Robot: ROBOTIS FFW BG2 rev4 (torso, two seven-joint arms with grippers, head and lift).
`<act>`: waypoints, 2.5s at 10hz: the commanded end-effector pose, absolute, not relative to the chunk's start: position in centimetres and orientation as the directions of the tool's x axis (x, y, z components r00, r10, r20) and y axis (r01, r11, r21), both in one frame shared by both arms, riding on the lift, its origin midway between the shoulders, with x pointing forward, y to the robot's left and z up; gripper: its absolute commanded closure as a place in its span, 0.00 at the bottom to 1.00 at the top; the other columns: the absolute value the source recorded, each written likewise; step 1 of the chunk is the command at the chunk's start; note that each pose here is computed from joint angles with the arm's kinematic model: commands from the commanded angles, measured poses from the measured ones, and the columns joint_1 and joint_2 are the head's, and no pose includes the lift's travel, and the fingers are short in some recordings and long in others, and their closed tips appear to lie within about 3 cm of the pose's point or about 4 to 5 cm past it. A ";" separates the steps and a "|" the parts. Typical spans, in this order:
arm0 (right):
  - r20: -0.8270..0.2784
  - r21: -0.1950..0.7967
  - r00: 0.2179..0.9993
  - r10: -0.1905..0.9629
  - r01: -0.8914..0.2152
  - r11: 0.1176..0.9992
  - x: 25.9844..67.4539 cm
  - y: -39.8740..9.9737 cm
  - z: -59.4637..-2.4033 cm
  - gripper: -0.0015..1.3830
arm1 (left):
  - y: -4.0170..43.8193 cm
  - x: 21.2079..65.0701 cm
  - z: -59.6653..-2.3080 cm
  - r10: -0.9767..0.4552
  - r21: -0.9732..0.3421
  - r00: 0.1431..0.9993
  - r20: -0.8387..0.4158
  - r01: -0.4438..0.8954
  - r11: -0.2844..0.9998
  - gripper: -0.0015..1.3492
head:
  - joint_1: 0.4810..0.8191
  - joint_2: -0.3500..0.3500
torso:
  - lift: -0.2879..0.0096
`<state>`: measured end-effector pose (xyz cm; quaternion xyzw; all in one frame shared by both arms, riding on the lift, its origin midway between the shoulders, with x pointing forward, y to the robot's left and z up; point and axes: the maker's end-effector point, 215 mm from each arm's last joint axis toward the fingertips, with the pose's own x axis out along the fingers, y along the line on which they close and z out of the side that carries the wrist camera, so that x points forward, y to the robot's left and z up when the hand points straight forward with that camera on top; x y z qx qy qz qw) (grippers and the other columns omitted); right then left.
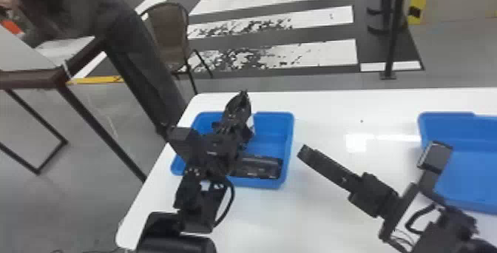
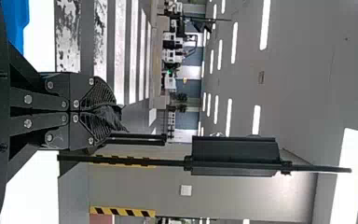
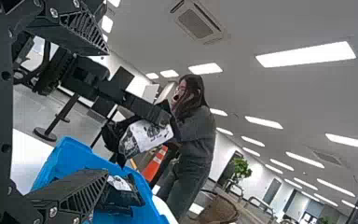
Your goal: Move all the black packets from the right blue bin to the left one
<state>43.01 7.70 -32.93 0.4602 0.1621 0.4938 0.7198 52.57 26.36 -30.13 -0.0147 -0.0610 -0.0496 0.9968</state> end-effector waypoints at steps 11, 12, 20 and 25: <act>0.205 0.485 0.792 0.575 -0.593 0.643 48.7 -13.3 -29.2 0.09 | 26.3 41.8 -22.5 -0.013 -0.201 0.899 0.438 0.112 0.973 0.24 | 0.63 0.82 | 0.50; 0.201 0.430 0.842 0.500 -0.535 0.727 47.8 -16.3 -28.3 0.09 | 26.7 40.3 -23.1 -0.001 -0.199 0.921 0.390 0.085 0.976 0.24 | 0.63 0.78 | 0.50; 0.058 0.078 0.977 0.207 -0.211 0.974 35.6 -25.4 -25.1 0.09 | 30.5 33.8 -25.3 0.028 0.009 0.996 0.082 -0.028 1.000 0.22 | 0.63 0.63 | 0.50; 0.023 0.043 0.989 0.149 -0.149 0.988 34.5 -27.0 -25.4 0.09 | 32.3 32.2 -24.3 0.052 0.076 0.995 0.080 -0.058 0.995 0.22 | 0.63 0.61 | 0.50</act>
